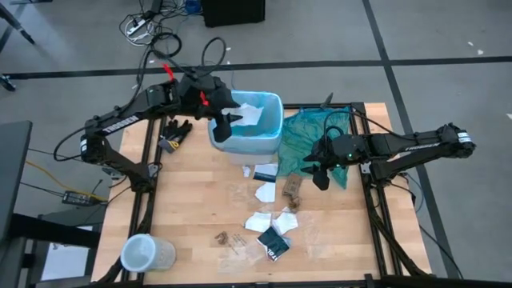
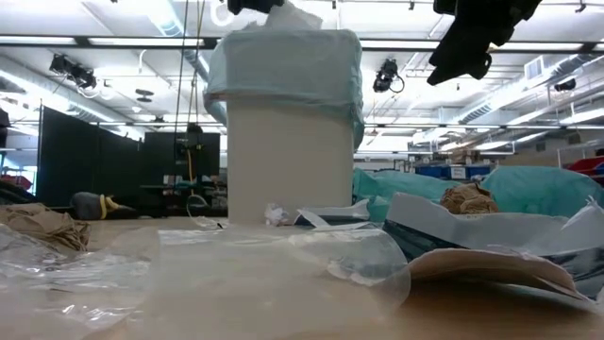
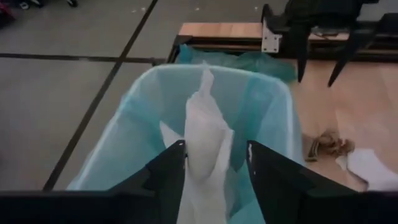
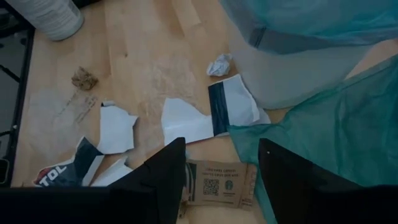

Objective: Place trash/remove bag and relplace
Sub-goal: Put the white napkin into the trash bin

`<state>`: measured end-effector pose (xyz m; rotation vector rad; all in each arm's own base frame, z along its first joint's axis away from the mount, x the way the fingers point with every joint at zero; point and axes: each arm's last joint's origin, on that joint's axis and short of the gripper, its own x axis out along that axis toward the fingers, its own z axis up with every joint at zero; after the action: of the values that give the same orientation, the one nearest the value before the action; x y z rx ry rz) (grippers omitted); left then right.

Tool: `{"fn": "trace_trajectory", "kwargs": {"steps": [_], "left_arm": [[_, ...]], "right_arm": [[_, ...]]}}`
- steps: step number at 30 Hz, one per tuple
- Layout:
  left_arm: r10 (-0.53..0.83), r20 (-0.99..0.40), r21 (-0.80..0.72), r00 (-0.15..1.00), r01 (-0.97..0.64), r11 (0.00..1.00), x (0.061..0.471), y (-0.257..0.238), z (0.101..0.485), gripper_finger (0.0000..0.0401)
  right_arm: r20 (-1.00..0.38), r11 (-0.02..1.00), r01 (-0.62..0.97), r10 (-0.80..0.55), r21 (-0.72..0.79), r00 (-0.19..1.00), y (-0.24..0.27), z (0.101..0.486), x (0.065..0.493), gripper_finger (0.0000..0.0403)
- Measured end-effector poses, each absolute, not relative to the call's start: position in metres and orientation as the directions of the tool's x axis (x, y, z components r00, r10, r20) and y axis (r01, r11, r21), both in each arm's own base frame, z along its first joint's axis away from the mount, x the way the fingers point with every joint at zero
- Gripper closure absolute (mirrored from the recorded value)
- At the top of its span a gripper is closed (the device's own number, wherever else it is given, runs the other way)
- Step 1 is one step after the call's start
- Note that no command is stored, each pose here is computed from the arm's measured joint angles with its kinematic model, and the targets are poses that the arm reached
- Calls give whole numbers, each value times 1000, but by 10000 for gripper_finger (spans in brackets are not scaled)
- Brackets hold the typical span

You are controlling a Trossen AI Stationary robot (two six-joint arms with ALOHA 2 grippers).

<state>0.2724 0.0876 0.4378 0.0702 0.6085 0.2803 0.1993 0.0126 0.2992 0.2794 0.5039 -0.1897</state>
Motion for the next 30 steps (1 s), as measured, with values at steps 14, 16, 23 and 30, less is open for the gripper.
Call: {"fn": "trace_trajectory", "kwargs": {"steps": [14, 16, 23, 30], "left_arm": [[437, -601, 365, 670, -257, 895, 295, 102, 423, 210], [447, -587, 371, 675, -267, 889, 291, 101, 434, 210], [496, -569, 413, 655, -294, 862, 285, 106, 446, 210], [520, -546, 484, 656, -260, 836, 286, 97, 453, 211]], "right_arm": [[-501, 937, 244, -90, 250, 861, 13, 299, 199, 207], [-502, 937, 244, -90, 250, 860, 13, 299, 199, 206], [-502, 938, 243, -89, 249, 860, 13, 299, 199, 209], [-498, 937, 240, -86, 253, 863, 13, 299, 200, 206]]}}
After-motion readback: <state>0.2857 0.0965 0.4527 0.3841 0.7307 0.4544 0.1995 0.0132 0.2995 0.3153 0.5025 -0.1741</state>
